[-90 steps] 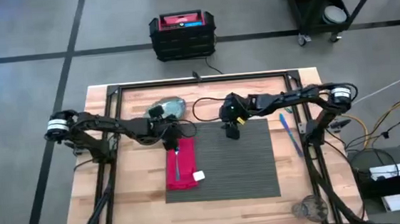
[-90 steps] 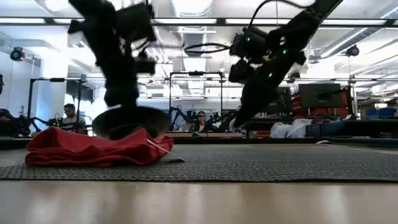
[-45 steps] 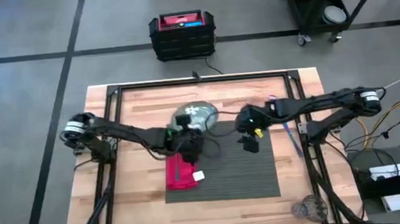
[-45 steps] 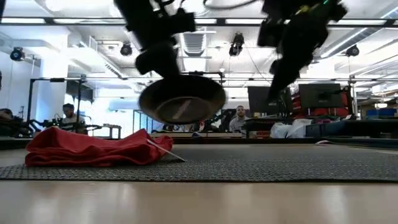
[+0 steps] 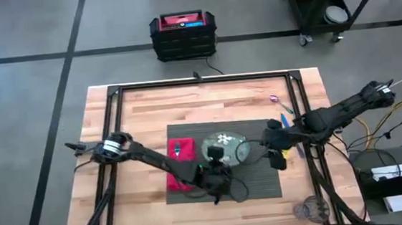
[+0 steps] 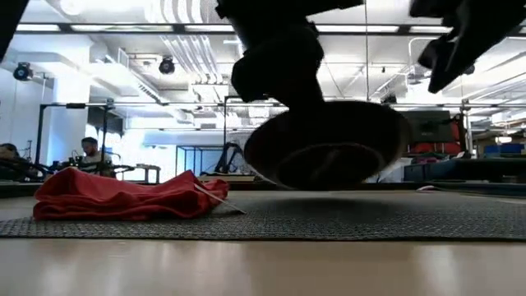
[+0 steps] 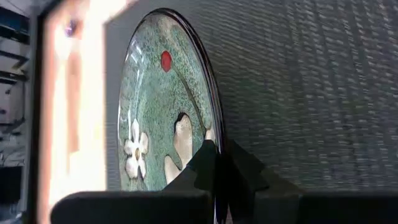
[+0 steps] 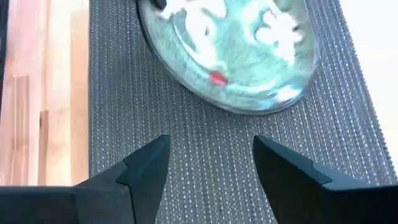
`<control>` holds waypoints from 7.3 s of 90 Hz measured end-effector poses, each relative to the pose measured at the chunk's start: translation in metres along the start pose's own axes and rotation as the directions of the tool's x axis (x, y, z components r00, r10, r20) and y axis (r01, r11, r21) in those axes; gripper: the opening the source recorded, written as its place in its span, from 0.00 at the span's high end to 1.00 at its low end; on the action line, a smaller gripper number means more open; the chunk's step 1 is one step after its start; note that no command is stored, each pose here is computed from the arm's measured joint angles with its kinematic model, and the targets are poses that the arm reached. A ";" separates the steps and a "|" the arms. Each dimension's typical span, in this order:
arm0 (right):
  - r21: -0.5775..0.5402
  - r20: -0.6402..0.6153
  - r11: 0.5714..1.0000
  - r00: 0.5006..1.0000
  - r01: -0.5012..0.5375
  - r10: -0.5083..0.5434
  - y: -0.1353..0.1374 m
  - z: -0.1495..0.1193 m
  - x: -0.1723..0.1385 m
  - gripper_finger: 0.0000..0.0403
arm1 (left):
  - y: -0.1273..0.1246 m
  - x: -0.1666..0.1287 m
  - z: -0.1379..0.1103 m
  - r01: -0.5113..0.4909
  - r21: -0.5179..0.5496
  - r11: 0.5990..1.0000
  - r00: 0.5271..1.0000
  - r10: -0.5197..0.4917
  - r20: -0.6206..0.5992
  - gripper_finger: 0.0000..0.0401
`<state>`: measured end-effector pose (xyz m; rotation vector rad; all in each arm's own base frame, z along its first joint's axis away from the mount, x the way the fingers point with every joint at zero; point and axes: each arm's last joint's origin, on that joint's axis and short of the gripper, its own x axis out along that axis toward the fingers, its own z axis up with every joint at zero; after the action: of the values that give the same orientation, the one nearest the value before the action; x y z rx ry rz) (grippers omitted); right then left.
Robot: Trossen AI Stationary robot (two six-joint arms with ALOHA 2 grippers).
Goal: Set table place
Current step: Put the green plate in the center of the gray table mat, then adjust the gray table mat on the table, then move the blue glass to the top right of the gray table mat
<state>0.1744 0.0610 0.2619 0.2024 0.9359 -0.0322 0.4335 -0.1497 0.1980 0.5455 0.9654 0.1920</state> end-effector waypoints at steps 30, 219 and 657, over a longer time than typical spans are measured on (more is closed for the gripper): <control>-0.044 0.022 0.999 1.000 0.006 -0.006 0.016 -0.006 0.010 0.42 | -0.021 0.018 -0.004 -0.025 -0.029 0.999 0.999 0.024 -0.049 0.98; -0.078 -0.186 0.988 0.972 0.133 -0.145 0.000 0.010 0.161 0.44 | 0.006 -0.066 -0.219 0.281 -0.484 0.829 0.907 -0.394 -0.148 0.81; 0.369 -0.448 0.930 0.877 0.002 0.176 0.103 0.022 -0.064 0.39 | 0.091 -0.093 -0.199 0.172 -0.474 0.864 0.974 -0.078 0.212 0.81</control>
<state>0.1659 0.1540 0.3425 0.6163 1.4111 -0.0715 0.2250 -0.0386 0.2240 0.0270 0.7274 0.2542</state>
